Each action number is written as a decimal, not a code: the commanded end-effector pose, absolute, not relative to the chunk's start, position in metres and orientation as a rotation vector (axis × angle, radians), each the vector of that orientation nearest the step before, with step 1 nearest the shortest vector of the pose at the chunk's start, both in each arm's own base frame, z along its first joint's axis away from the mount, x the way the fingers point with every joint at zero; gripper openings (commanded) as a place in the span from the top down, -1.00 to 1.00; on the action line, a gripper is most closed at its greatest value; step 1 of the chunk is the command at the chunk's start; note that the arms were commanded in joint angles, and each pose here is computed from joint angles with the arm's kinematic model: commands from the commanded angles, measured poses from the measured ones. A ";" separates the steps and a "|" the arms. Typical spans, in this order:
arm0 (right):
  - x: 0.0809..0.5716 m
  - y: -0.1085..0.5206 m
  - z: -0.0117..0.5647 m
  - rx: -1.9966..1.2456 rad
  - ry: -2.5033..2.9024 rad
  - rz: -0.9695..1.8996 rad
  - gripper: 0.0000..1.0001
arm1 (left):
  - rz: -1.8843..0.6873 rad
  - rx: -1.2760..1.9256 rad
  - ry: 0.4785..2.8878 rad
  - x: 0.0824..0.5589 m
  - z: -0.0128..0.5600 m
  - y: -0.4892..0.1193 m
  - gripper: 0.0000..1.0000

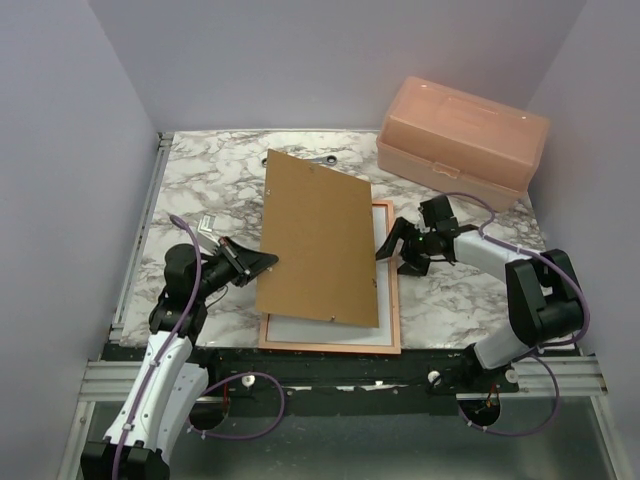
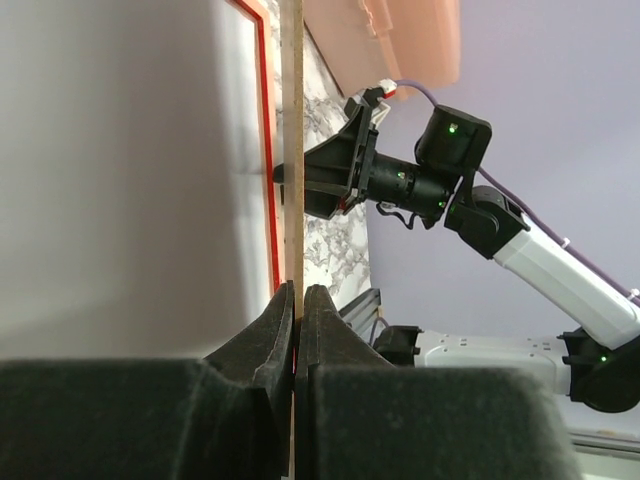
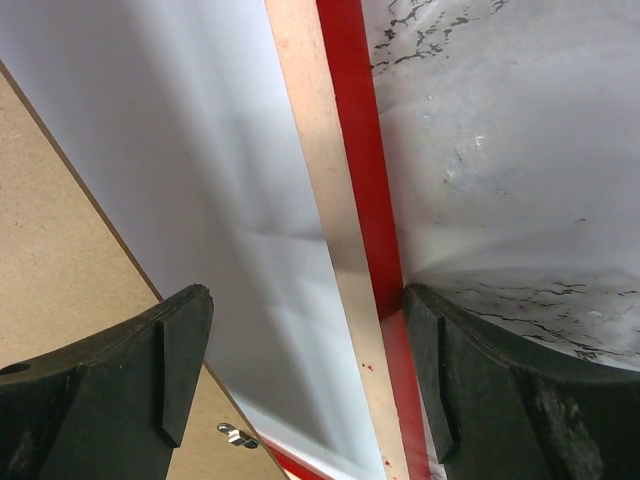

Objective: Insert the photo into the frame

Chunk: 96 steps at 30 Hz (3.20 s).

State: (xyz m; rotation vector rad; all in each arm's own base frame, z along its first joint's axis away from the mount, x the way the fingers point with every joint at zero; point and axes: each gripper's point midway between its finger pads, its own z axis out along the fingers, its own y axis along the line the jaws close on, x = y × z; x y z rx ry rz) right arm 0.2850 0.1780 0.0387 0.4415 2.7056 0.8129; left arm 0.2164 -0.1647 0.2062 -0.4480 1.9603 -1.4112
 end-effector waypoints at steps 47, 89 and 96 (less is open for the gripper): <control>0.248 0.174 0.044 0.515 2.621 1.094 -0.62 | -1.431 -0.513 1.968 0.214 0.162 -0.181 1.00; 0.243 0.176 0.032 0.487 2.656 1.107 -0.60 | -1.098 -0.384 2.353 0.212 0.093 -0.186 0.10; 0.241 0.174 0.031 0.475 2.664 1.092 -0.59 | -0.948 -0.351 2.451 0.210 0.081 -0.178 -0.31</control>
